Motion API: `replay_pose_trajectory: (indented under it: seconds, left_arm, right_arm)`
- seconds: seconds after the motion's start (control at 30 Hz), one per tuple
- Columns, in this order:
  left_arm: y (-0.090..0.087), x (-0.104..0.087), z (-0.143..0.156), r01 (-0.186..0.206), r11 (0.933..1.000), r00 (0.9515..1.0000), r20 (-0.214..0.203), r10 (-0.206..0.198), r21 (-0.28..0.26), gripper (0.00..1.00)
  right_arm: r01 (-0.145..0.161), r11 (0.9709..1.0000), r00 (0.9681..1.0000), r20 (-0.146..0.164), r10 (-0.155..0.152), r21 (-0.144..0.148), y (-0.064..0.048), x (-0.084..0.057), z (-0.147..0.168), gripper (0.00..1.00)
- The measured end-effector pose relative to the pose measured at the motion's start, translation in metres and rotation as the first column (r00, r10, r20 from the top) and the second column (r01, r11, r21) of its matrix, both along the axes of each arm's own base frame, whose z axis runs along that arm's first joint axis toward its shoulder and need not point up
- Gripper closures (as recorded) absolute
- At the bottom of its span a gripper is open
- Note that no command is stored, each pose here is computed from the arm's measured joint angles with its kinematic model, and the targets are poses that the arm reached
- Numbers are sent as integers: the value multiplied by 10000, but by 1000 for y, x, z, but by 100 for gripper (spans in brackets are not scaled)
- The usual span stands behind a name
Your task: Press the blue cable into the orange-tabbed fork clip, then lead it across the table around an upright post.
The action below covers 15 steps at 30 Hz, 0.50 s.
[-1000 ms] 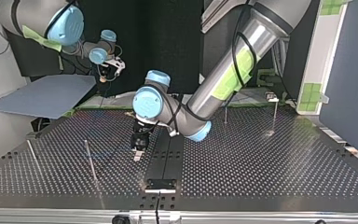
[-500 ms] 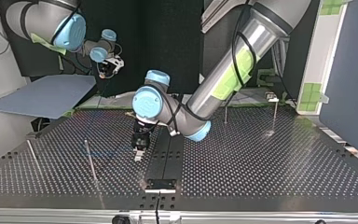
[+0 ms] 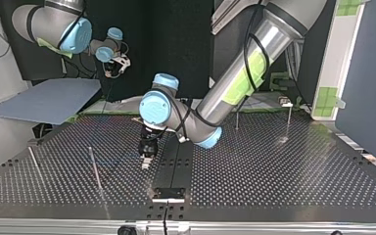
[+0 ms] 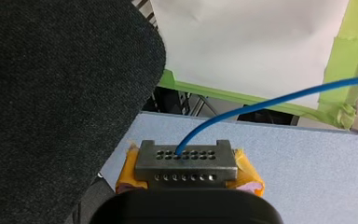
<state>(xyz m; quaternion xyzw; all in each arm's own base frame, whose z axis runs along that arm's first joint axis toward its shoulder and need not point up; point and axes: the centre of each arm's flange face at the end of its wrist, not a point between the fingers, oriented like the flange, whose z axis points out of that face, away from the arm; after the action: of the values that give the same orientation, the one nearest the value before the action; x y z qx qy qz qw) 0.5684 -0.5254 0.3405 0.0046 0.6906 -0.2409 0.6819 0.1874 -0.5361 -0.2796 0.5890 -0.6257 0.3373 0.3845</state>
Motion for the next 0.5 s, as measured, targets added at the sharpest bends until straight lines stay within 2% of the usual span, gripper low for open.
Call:
replay_pose_trajectory:
  seconds: [0.3, 0.5]
  left_arm:
    - [1, -1, -1, -1, 10000, 9999, -117, 2, 69, 5]
    - [2, -6, -5, 30, 9994, 9989, -477, -13, 347, 5]
  right_arm:
    - [-116, 9994, 9999, -121, 112, -330, -25, 0, 7, 100]
    - [-400, 9975, 9992, -6, 401, -583, -45, 4, 14, 100]
